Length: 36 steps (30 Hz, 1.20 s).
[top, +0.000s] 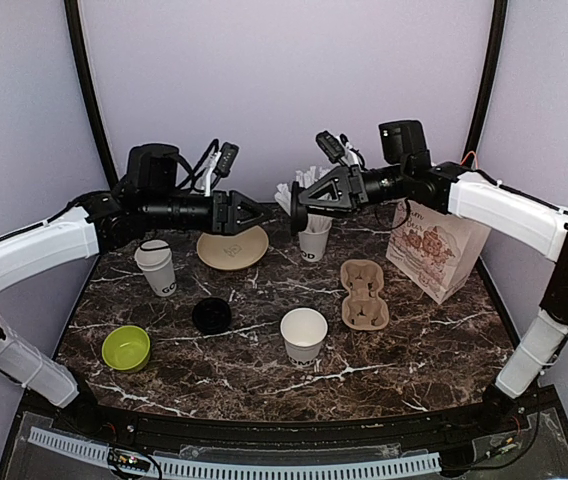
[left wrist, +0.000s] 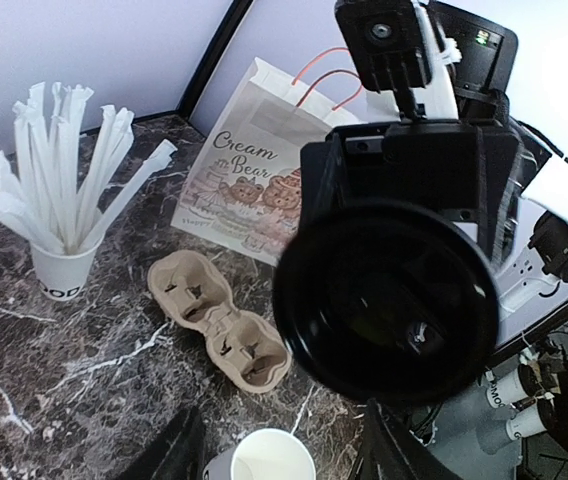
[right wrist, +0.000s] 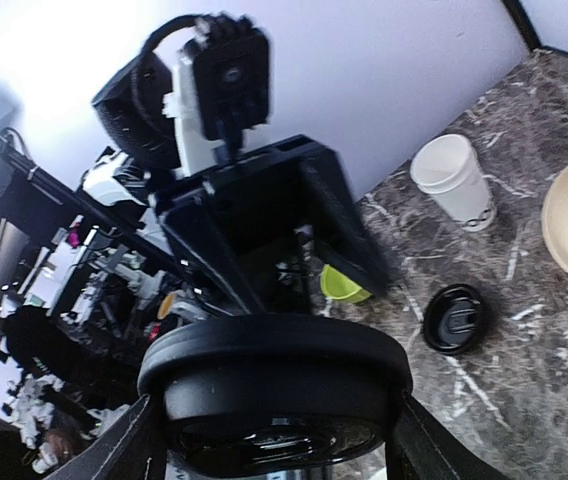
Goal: Pack the takeout coffee
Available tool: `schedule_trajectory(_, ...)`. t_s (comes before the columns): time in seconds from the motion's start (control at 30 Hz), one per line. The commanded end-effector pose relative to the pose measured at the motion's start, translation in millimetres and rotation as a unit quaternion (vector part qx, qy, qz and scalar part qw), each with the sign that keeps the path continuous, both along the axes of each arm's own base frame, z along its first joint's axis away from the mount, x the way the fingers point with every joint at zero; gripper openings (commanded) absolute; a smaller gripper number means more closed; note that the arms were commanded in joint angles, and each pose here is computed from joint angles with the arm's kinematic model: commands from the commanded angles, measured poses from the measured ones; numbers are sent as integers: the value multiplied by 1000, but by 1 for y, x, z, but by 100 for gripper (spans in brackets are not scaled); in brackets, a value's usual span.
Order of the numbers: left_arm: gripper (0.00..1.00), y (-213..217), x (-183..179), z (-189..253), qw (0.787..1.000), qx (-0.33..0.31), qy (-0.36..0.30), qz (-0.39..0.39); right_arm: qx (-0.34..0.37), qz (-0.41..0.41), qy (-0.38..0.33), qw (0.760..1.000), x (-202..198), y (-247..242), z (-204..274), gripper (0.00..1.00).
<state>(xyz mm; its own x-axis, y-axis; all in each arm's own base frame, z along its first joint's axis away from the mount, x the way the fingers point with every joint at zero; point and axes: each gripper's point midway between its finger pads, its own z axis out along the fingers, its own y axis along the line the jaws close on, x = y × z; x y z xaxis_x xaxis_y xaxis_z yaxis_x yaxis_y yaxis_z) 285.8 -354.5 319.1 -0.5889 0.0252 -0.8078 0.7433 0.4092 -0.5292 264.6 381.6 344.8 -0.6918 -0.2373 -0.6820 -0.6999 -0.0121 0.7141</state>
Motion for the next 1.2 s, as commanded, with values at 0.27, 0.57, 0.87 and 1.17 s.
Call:
schedule_trajectory(0.27,55,7,-109,-141,956,285,-4,-71,-161,-119,-255,946,21,-80,-13,70)
schedule_trajectory(0.57,74,-16,-138,-202,948,293,-100,-79,-188,-118,-268,937,5,-97,-19,70)
schedule_trajectory(0.87,67,-35,-122,-238,950,273,-141,-58,-205,-113,-264,936,6,-100,-25,70)
schedule_trajectory(1.17,52,-50,-112,-261,944,285,-155,-56,-208,-109,-261,936,8,-98,-31,70)
